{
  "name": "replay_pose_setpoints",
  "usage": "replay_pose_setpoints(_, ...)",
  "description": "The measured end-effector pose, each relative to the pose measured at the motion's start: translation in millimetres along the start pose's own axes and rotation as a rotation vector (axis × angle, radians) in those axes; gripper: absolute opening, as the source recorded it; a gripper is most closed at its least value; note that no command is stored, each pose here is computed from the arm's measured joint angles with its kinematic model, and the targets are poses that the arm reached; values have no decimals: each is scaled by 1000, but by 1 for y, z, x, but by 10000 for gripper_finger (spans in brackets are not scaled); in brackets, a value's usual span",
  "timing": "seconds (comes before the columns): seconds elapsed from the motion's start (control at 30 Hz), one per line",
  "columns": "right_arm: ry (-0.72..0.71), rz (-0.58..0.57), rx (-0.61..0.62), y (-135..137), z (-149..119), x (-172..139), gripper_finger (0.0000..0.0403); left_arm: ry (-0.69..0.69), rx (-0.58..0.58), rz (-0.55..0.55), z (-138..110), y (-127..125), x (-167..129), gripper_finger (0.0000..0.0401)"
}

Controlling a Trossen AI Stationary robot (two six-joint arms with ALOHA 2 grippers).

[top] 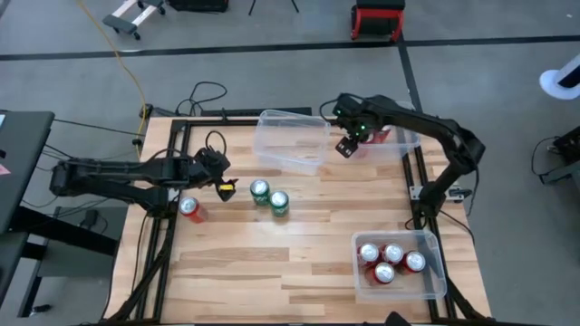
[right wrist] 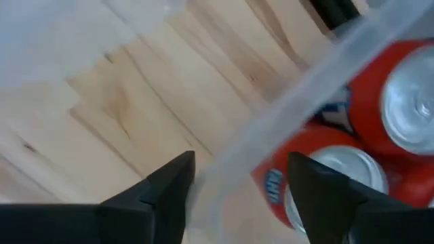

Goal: Sort soda cans
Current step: Adjust the top right transparent bin

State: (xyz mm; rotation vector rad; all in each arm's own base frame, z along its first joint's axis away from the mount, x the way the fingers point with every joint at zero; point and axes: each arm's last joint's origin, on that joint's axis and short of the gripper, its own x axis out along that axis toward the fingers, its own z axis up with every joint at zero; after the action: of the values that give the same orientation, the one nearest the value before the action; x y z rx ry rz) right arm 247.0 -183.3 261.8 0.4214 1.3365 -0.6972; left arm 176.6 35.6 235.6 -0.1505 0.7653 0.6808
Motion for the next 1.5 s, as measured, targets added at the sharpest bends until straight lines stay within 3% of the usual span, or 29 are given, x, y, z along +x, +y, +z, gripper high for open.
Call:
replay_pose_setpoints(0.1,44,7,-28,4,2,11,214,12,-1,-11,-3,-3,-2,361)
replay_pose_setpoints(0.3,69,43,-94,31,1,16,65,38,-10,-15,-6,-5,-3,361)
replay_pose_setpoints(0.6,87,78,-36,76,-13,8,66,41,-11,-13,-7,-5,-3,361)
replay_pose_setpoints(0.97,77,162,-96,135,-33,-7,66,45,16,-12,-7,-5,-3,361)
replay_pose_setpoints(1.37,-6,239,-135,154,-18,-11,66,43,3,-20,-8,-7,-4,361)
replay_pose_setpoints(1.5,8,236,-188,166,-8,-5,67,-1,61,-33,-3,-7,-6,361)
